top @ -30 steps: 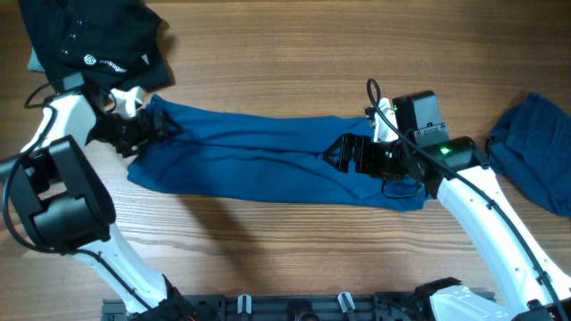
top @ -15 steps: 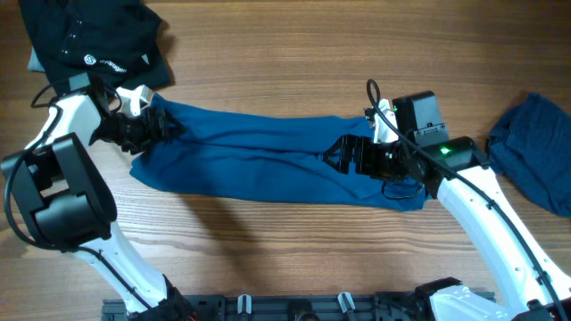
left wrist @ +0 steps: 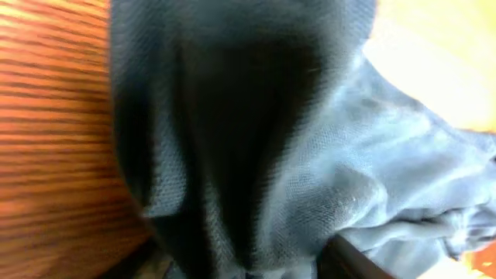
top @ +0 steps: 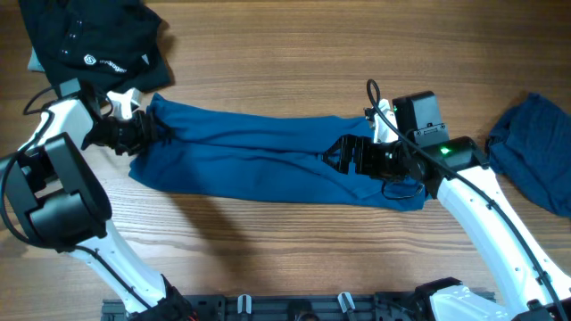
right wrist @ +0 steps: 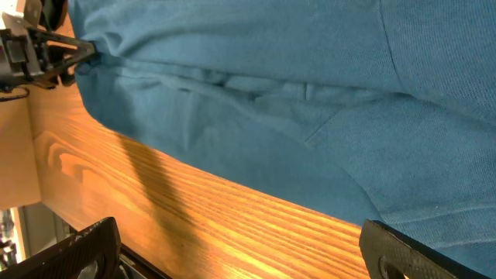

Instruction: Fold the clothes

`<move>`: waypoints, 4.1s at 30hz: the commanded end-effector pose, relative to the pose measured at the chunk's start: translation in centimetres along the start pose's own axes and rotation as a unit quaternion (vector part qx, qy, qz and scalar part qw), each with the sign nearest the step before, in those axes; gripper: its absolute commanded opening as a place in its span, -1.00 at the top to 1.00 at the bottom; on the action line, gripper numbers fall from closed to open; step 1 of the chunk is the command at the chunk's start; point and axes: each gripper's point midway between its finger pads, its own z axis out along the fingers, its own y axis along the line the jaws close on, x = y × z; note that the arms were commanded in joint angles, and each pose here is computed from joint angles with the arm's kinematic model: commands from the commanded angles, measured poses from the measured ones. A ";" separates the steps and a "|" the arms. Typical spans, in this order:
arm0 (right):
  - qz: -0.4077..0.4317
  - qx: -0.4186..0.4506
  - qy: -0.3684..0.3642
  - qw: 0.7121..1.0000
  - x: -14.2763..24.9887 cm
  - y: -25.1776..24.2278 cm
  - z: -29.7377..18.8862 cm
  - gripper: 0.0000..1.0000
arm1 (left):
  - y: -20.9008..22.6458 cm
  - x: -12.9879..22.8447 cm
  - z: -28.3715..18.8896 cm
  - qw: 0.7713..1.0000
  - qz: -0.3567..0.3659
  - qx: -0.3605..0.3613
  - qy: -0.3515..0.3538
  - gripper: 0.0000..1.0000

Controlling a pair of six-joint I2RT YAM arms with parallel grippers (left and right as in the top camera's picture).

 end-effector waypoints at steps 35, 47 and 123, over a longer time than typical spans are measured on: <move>-0.003 -0.020 0.025 0.999 1.0 0.6 0.3 -1.00 | -0.1 -3.4 -4.8 0.991 -0.084 -0.093 -0.052 0.92; -0.002 -0.024 0.029 0.999 1.2 0.7 0.3 -0.99 | -4.1 -2.6 -2.3 0.985 -0.061 -0.159 -0.030 0.92; 0.010 -0.028 0.030 0.999 1.2 0.9 0.3 -1.00 | -28.6 14.2 7.5 0.985 0.032 -0.157 0.061 0.38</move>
